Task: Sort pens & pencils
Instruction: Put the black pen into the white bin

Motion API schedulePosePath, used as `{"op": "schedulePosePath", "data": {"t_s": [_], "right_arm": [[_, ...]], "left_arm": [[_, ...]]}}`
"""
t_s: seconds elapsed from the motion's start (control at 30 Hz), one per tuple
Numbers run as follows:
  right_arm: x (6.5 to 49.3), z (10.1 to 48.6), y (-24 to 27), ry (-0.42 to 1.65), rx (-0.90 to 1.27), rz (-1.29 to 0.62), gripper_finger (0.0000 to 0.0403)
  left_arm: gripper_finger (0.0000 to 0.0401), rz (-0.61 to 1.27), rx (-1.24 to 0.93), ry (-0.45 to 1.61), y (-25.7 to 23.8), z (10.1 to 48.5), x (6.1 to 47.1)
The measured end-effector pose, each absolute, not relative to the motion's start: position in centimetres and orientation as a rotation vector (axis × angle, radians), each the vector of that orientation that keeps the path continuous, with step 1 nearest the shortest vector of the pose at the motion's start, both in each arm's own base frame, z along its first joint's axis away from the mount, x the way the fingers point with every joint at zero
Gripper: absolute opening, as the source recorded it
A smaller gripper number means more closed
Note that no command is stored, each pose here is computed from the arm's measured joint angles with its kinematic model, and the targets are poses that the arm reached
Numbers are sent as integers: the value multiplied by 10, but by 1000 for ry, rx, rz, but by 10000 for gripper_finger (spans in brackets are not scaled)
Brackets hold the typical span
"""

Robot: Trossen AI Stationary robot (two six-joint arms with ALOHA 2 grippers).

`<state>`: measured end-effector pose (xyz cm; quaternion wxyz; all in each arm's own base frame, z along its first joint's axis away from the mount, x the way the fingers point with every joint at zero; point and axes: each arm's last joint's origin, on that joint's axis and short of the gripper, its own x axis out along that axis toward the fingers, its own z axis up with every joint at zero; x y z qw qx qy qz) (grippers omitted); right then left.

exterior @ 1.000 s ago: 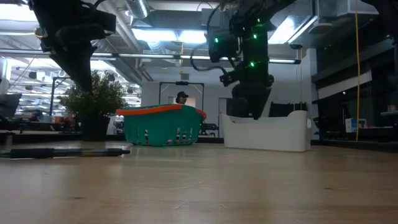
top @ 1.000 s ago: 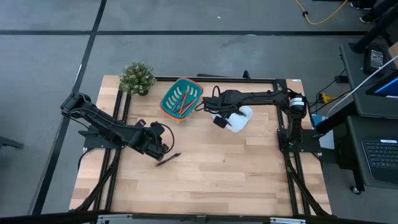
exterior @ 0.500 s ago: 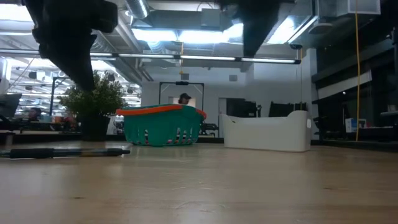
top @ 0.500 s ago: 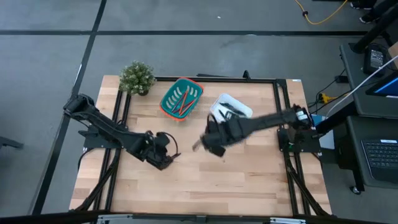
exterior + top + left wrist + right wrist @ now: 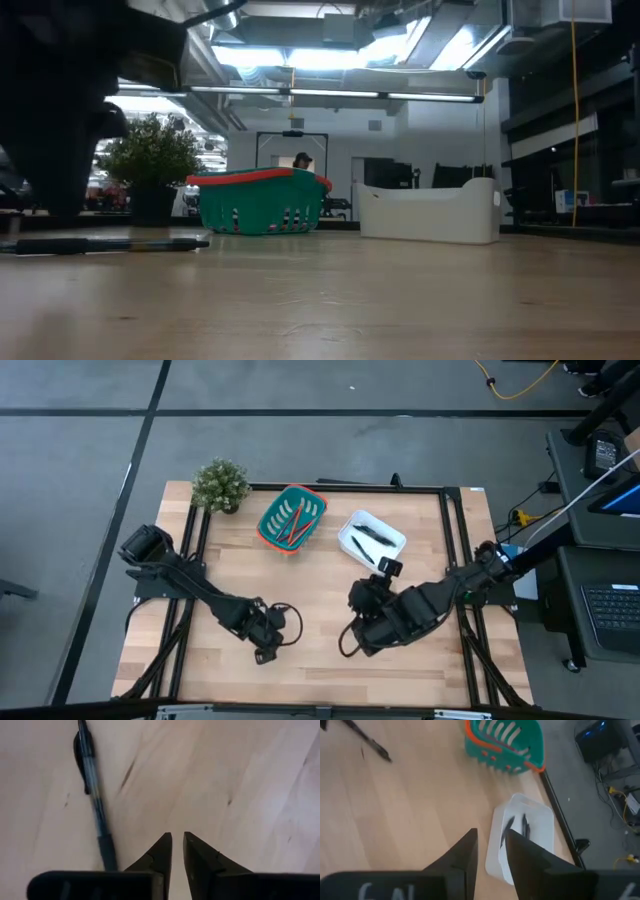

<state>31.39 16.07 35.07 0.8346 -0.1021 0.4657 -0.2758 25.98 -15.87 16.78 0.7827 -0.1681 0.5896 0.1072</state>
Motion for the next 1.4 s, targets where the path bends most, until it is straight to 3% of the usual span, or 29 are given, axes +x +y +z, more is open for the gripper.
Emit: {"op": "schedulePosePath", "data": {"t_s": [0.47, 0.97, 1.4], "right_arm": [[313, 353, 161, 976, -218, -584, 101], [313, 352, 161, 978, -220, -582, 101], [313, 352, 161, 980, -220, -581, 101]], "left_arm": [[43, 271, -162, 1313, -127, 163, 269], [110, 310, -146, 1309, -107, 163, 277], [114, 334, -166, 1385, -110, 143, 280]]}}
